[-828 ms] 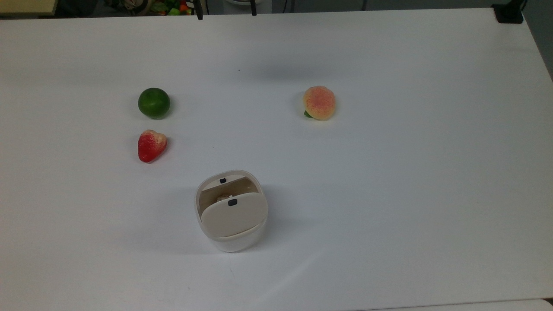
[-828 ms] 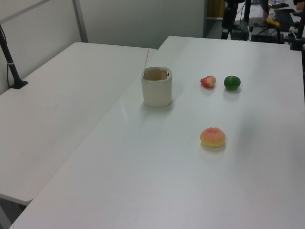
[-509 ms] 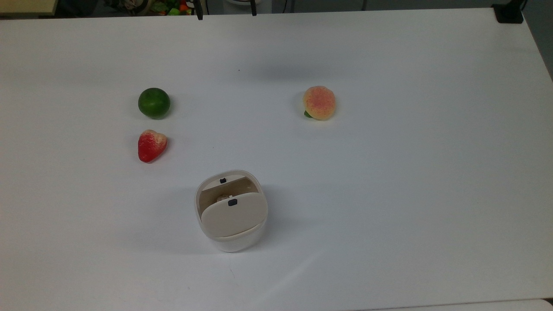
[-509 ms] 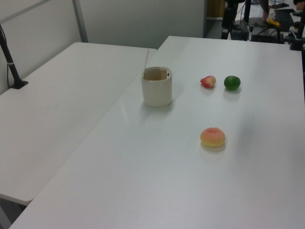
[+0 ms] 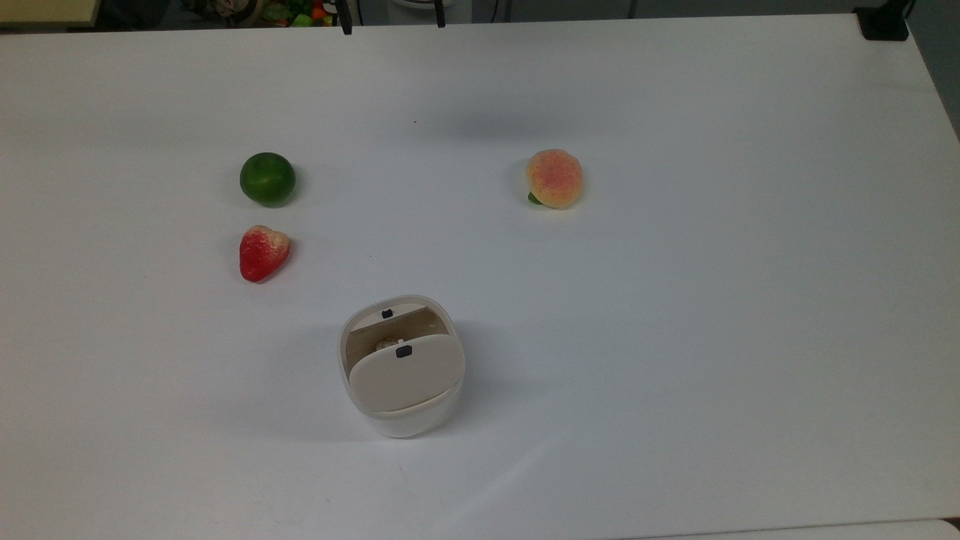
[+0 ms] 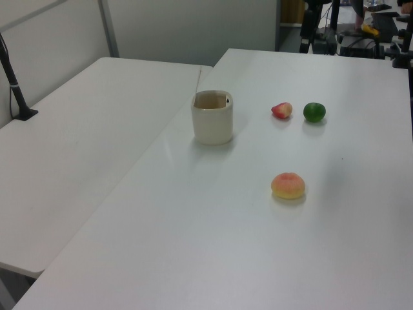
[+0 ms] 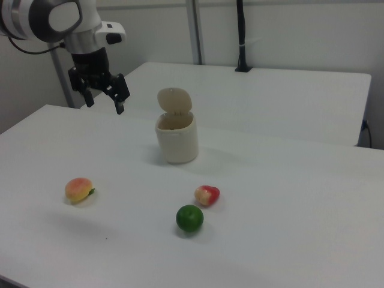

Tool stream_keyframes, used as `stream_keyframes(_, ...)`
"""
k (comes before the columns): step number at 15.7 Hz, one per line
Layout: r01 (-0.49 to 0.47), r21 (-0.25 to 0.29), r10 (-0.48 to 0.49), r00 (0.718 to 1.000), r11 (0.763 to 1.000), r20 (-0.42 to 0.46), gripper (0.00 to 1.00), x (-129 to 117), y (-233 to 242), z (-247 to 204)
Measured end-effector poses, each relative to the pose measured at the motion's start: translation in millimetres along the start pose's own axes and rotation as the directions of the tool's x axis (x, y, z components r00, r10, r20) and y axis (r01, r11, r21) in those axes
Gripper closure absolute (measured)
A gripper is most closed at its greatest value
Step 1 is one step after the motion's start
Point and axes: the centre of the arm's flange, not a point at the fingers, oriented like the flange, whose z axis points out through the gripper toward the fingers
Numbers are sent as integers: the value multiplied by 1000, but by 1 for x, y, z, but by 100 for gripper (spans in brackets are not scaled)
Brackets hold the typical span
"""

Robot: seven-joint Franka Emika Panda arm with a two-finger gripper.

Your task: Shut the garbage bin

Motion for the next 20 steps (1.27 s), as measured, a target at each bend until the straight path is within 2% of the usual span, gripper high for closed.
stream_keyframes(7, 0, 0, 0, 1000, 1000, 0, 0, 0, 0, 0)
stream_keyframes(10, 6, -1, -6, 1000, 1000, -11, 5, 1, 0, -1)
stream_keyframes(11, 8, -1, -8, 1000, 1000, -17, 11, 2, 0, -1)
stream_keyframes(12, 9, -1, -9, 1000, 1000, -20, 22, 2, 0, -2)
stream_keyframes(14, 10, -2, -10, 1000, 1000, -28, 24, 3, 0, -2)
stream_keyframes(17, 10, -3, -10, 999, 1000, -37, 47, 4, 0, -3)
stream_keyframes(18, 10, -3, -10, 999, 1000, -37, 48, 4, 0, -3)
stream_keyframes(19, 10, -3, -10, 999, 1000, -38, 55, 4, 0, -3)
stream_keyframes(20, 10, -2, -10, 999, 1000, -37, 66, 5, 0, -2)
